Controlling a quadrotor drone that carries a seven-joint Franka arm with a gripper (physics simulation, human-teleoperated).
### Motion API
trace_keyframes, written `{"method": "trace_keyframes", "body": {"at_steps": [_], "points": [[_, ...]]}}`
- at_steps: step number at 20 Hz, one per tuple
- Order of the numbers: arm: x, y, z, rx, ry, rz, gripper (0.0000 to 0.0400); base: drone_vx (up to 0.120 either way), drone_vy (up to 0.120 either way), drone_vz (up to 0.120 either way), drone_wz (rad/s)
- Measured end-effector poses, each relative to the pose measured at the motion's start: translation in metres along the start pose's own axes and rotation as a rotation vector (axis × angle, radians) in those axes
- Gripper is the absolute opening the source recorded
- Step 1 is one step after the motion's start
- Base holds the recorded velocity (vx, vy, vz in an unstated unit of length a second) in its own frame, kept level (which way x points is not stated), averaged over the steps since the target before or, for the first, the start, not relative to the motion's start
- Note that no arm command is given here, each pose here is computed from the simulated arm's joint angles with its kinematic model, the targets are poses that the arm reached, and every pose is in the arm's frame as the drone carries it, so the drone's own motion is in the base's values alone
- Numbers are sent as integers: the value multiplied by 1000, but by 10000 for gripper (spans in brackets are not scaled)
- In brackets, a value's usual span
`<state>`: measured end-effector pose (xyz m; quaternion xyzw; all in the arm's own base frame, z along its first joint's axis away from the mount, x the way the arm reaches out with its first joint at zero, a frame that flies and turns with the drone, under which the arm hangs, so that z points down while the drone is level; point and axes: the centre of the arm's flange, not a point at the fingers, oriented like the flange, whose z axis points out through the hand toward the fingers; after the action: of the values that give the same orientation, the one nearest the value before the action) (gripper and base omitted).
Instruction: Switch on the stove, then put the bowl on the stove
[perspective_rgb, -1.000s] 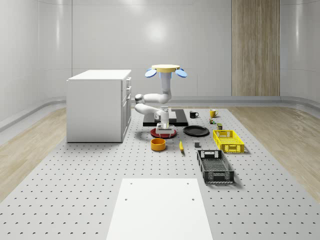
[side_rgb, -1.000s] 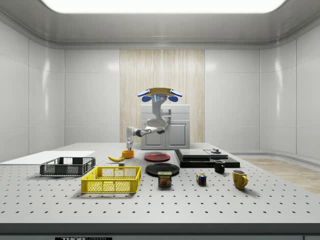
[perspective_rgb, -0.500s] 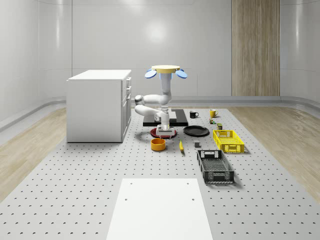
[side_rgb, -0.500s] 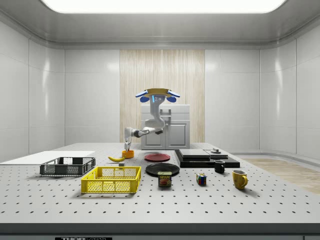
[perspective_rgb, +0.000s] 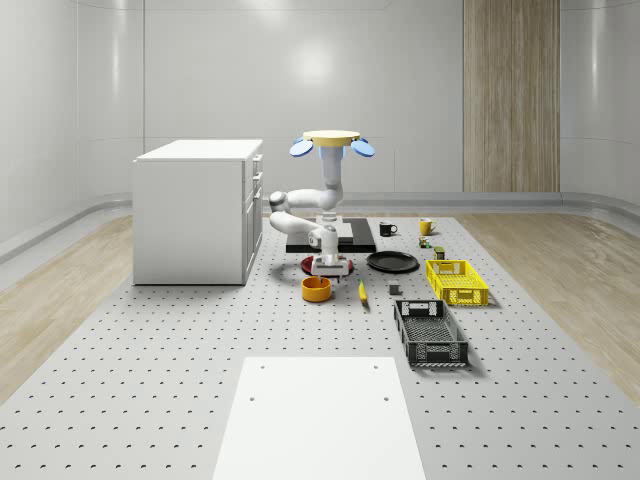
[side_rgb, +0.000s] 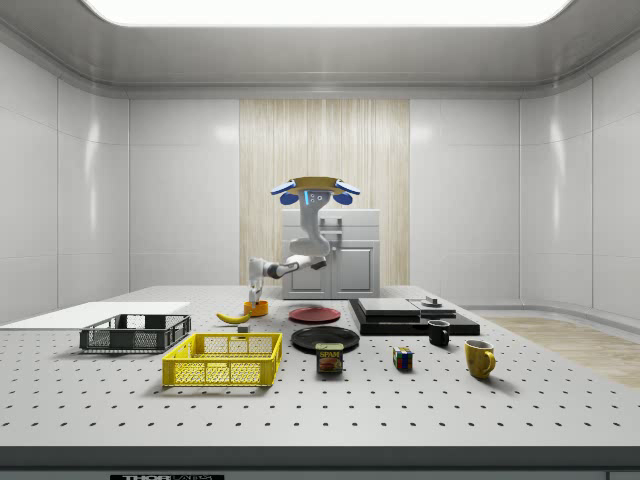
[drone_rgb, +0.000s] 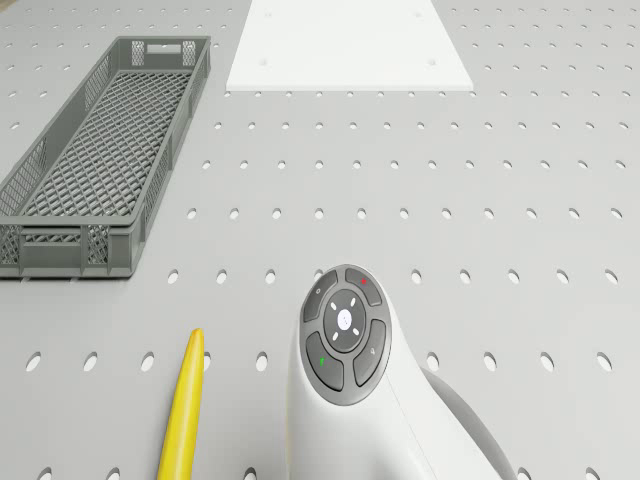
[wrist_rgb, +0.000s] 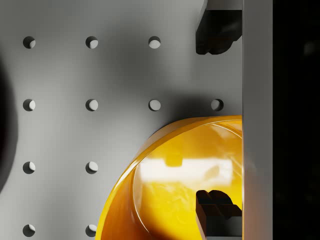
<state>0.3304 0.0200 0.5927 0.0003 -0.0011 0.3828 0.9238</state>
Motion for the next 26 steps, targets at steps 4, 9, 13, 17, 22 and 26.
{"method": "trace_keyframes", "body": {"at_steps": [4, 9, 13, 17, 22, 26], "points": [[7, -5, 4, 0, 0, 0, 400, 0, 0, 0, 0], [11, -9, 11, 0, 0, 0, 400, 0, 0, 0, 0], [9, -13, 14, 0, 0, 0, 400, 0, 0, 0, 0], [9, -14, 15, 0, 0, 0, 400, 0, 0, 0, 0], [11, -12, 16, 0, 0, 0, 400, 0, 0, 0, 0], [11, -12, 16, 0, 0, 0, 242, 0, 0, 0, 0]]}}
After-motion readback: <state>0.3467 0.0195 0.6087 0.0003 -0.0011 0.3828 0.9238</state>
